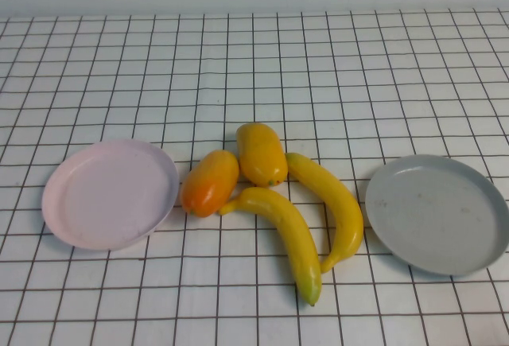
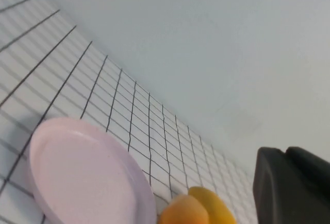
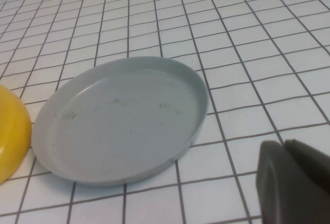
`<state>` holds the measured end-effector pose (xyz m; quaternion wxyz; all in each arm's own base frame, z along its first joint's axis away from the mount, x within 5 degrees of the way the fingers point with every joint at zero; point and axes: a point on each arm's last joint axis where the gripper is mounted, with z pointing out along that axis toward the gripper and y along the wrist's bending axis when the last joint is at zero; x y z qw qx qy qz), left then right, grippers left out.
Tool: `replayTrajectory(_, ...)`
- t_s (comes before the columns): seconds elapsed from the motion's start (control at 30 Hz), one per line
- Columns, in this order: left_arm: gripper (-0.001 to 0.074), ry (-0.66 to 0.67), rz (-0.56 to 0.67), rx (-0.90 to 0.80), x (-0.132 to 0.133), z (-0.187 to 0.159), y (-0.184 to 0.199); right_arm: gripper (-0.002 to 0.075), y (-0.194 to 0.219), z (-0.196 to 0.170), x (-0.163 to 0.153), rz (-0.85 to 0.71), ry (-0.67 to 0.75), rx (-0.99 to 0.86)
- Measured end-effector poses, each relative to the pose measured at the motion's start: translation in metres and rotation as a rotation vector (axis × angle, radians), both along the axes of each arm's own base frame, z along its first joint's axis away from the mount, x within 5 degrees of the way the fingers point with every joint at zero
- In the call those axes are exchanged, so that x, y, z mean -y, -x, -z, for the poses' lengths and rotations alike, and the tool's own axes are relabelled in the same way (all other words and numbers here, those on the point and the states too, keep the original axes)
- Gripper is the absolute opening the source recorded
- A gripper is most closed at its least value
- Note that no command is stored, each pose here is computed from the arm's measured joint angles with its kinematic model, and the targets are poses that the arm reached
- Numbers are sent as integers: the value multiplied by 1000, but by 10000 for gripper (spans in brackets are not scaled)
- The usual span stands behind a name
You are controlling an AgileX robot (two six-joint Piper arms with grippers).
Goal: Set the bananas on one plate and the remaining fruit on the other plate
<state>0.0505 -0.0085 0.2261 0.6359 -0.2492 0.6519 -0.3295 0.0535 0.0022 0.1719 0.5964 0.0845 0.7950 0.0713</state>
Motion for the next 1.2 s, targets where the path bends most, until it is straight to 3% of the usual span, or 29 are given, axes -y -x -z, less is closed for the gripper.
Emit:
replayTrajectory(0.17,-4,-501,107,-34,8,-62,17,-18,0,0,0,0,0,0)
replayTrajectory(0.3,-4,-808,215,-218,8,-82,5,-18,0,0,0,0,0,0)
replayTrajectory(0.43,-5,-928,333,-386,9,-86,-25,-18,0,0,0,0,0,0)
replayTrajectory(0.8,25,-983,509,-541,22,-83,-84,-18,0,0,0,0,0,0)
replayTrajectory(0.9,131,-1050,603,-547,36,-82,-96,-18,0,0,0,0,0,0)
replayTrajectory(1.1,528,-1123,789,-561,81,-79,-125,-18,0,0,0,0,0,0)
replayTrajectory(1.2,610,-1162,825,-577,104,-81,-145,-18,0,0,0,0,0,0)
